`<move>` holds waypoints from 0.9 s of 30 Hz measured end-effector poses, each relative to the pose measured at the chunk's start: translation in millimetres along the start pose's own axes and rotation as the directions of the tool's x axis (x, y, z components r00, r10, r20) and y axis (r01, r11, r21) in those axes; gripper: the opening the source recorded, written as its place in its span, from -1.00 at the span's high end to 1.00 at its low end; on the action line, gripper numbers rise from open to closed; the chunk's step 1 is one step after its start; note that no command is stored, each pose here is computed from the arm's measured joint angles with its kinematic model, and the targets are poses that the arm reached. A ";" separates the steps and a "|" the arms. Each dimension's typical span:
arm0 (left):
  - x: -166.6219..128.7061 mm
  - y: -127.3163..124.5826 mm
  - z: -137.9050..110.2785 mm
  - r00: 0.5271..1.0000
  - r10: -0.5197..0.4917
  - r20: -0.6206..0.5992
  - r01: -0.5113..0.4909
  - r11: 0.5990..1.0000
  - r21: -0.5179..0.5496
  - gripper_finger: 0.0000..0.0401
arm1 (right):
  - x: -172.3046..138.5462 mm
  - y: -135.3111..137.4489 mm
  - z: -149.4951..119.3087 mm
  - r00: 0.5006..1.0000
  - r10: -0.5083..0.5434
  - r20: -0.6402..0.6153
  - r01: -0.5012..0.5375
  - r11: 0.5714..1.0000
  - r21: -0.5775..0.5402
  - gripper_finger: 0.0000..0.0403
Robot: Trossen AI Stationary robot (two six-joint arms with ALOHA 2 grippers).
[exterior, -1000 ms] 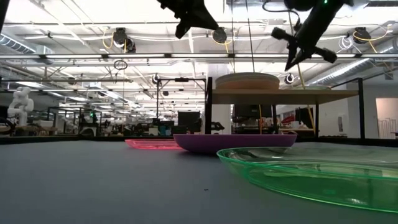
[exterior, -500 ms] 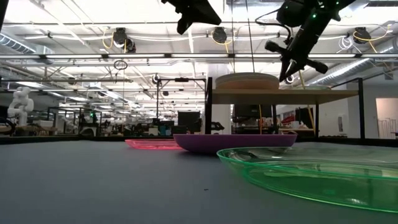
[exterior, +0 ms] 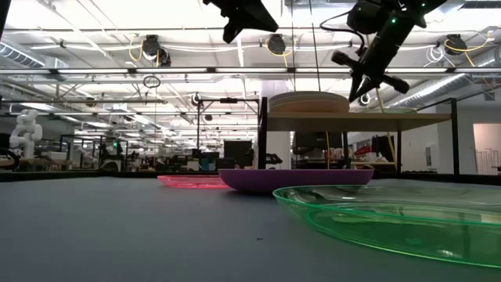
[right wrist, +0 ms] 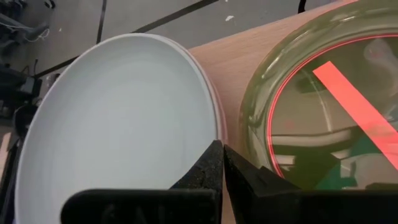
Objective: Place and stack plates onto a shelf
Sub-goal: Stack the large white plate on top of the large light brown plate on the shelf, then stack the small green plate on top of the small orange plate on the shelf
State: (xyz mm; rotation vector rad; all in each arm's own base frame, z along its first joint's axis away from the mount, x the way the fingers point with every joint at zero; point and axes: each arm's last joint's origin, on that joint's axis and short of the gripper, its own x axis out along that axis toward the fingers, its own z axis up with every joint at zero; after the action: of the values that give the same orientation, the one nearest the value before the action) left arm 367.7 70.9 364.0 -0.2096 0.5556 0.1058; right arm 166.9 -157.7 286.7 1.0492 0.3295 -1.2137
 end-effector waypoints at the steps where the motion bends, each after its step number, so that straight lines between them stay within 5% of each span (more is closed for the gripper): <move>1: 0.0 0.1 -0.5 1.000 0.001 -0.005 -0.001 1.000 0.003 1.00 | -1.3 -0.1 0.2 1.000 0.004 0.003 -0.004 1.000 0.001 1.00; 13: -7.3 17.2 -13.6 0.986 0.052 -0.156 -0.053 0.999 0.000 1.00 | -45.5 7.3 -25.9 0.950 0.231 -0.210 -0.234 0.972 0.008 1.00; 21: -13.7 20.2 -19.6 0.973 0.058 -0.225 -0.046 0.997 0.057 1.00 | -75.5 19.6 -75.4 0.866 0.283 -0.412 -0.311 0.950 -0.002 1.00; 27: -14.3 16.4 -25.2 0.959 0.051 -0.279 -0.030 0.997 0.078 1.00 | -84.3 27.6 -115.3 0.805 0.228 -0.548 -0.287 0.958 -0.023 1.00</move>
State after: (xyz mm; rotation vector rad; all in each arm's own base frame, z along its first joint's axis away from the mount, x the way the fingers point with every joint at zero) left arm 340.2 80.5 348.1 -0.1428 0.8465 0.0956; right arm 195.1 -15.6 299.7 1.2905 0.6590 -0.6255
